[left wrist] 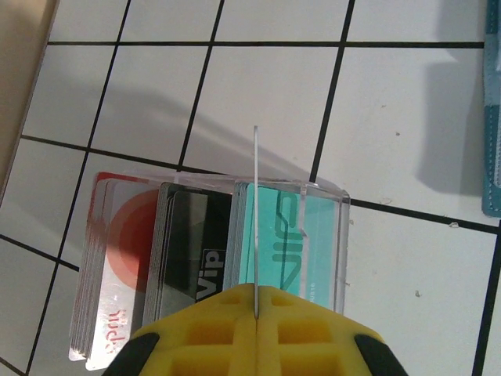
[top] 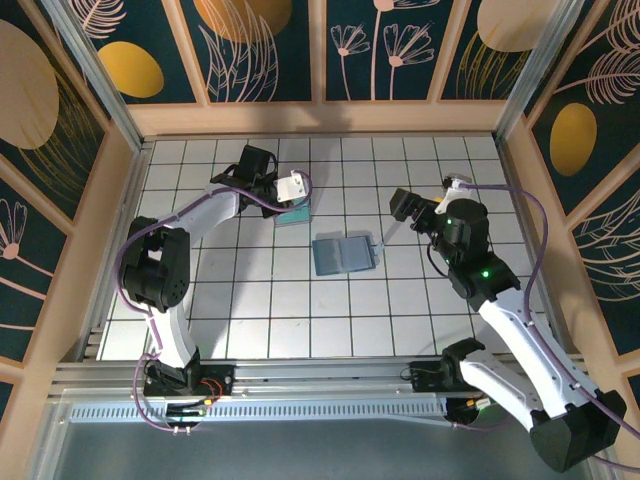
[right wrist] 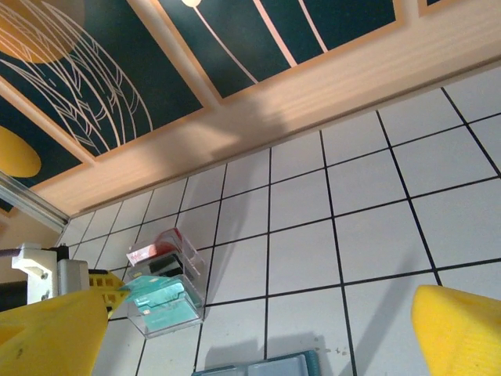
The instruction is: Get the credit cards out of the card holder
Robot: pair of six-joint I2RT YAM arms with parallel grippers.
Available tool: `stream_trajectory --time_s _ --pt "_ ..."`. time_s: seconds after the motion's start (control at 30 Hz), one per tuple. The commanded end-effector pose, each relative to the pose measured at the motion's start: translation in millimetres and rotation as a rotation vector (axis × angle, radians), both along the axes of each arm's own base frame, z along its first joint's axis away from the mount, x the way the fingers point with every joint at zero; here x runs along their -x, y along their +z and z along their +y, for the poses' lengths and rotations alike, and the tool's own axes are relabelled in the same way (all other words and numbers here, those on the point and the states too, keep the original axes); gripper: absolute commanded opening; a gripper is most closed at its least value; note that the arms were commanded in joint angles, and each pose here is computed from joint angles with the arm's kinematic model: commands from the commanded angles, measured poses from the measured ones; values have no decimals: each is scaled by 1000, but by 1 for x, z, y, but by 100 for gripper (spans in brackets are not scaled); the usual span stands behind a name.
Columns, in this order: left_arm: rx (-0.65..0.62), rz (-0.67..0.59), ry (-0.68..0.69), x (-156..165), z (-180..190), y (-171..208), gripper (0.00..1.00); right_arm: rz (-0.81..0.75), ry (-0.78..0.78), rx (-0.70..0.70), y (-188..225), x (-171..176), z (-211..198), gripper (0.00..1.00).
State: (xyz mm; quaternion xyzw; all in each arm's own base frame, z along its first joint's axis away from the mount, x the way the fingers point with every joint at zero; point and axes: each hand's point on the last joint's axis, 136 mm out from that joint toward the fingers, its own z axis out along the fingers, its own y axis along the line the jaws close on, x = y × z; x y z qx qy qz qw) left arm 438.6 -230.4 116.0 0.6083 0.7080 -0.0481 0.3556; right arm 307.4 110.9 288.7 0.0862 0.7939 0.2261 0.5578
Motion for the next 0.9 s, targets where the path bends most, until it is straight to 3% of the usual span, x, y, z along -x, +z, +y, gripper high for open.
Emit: stream_trajectory --time_s 0.0,0.87 --pt "-27 6 -23 -1 4 -16 0 -2 -35 -23 5 -1 -5 99" --pt "-86 89 -101 3 15 -48 0 61 -98 -21 -10 -3 -14 99"
